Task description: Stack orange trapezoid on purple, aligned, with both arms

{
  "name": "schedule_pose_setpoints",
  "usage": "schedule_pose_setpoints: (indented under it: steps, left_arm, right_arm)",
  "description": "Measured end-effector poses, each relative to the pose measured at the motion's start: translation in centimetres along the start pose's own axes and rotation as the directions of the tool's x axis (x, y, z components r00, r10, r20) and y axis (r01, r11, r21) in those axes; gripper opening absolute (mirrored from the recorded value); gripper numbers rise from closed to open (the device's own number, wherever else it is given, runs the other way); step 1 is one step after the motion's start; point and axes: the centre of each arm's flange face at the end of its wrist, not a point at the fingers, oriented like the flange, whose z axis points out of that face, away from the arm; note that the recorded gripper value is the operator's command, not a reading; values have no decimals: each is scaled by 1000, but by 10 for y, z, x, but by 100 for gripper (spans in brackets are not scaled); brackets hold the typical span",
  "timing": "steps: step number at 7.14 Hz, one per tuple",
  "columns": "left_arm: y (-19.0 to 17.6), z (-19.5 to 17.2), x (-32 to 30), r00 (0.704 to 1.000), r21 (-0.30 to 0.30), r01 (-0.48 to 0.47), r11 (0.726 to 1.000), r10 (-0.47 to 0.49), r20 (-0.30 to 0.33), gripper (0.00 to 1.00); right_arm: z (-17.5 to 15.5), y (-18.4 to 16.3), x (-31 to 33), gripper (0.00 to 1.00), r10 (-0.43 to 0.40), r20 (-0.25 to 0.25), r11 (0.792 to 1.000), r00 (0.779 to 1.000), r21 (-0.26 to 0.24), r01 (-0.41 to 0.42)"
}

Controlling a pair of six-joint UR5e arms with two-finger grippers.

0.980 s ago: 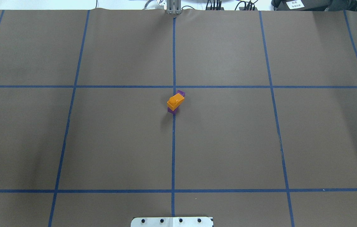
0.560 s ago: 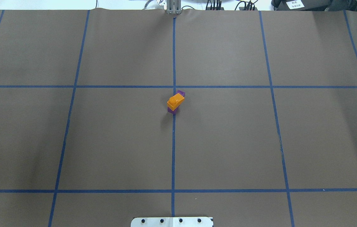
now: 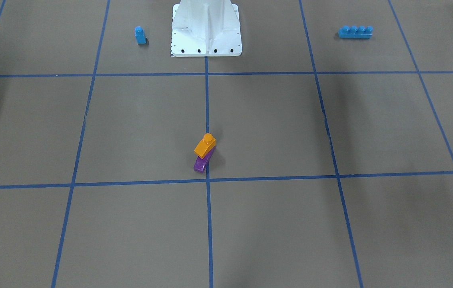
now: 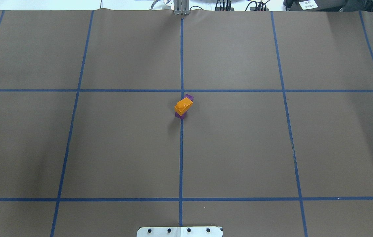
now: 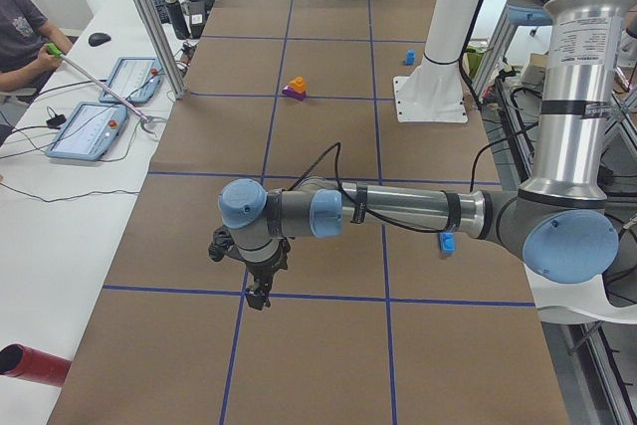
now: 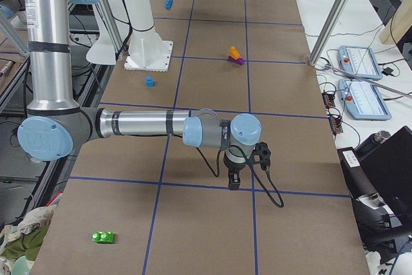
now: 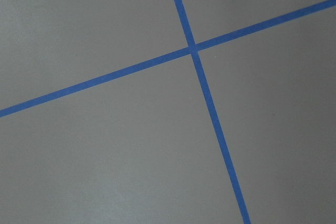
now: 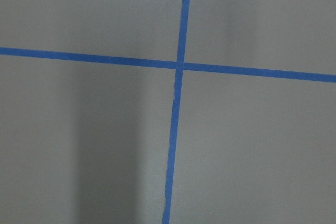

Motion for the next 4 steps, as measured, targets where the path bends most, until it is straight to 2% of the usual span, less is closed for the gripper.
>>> schedule_pose_setpoints:
  steps: [4]
  left_arm:
    - [-4, -2, 1, 1000, 4, -4, 1000, 4, 2, 100]
  right_arm:
    - [-3, -3, -3, 100, -5, 2, 1000, 1000, 7, 5]
